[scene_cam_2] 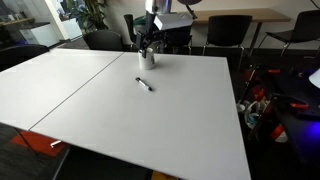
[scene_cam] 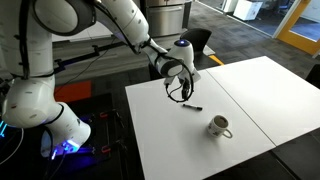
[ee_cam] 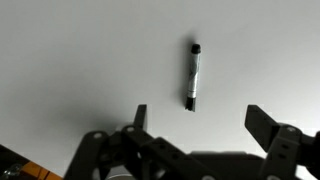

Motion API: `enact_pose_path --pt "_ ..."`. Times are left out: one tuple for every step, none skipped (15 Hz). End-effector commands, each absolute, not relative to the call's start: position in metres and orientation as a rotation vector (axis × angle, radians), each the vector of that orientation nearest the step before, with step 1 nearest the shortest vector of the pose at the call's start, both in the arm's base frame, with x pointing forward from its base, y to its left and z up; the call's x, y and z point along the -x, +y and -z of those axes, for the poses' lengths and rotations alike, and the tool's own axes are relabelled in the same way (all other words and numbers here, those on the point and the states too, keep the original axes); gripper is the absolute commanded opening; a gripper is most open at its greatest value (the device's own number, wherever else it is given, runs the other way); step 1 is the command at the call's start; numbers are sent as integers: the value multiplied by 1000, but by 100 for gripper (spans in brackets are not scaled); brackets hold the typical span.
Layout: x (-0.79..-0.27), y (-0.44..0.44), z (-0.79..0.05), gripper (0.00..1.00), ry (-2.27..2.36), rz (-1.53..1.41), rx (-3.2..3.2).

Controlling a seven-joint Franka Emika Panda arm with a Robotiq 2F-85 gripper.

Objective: Place the black marker inside the mug

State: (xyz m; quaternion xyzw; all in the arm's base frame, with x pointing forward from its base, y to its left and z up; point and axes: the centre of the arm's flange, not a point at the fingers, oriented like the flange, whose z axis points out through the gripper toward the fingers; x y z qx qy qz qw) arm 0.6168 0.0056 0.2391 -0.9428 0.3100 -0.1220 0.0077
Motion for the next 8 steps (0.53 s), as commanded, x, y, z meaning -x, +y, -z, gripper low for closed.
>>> enact_pose_path --pt "-651 6 -219 100 1073 405 2921" --pt "-657 5 -212 100 1093 402 2914" --pt "-663 4 -206 100 1121 400 2906" --pt "-669 3 -199 100 1136 378 2903" --pt "-674 3 -191 100 1145 369 2901" --pt "-679 3 -183 100 1155 359 2897" --pt "-684 4 -175 100 1158 345 2892" --pt "-689 4 -167 100 1164 328 2886"
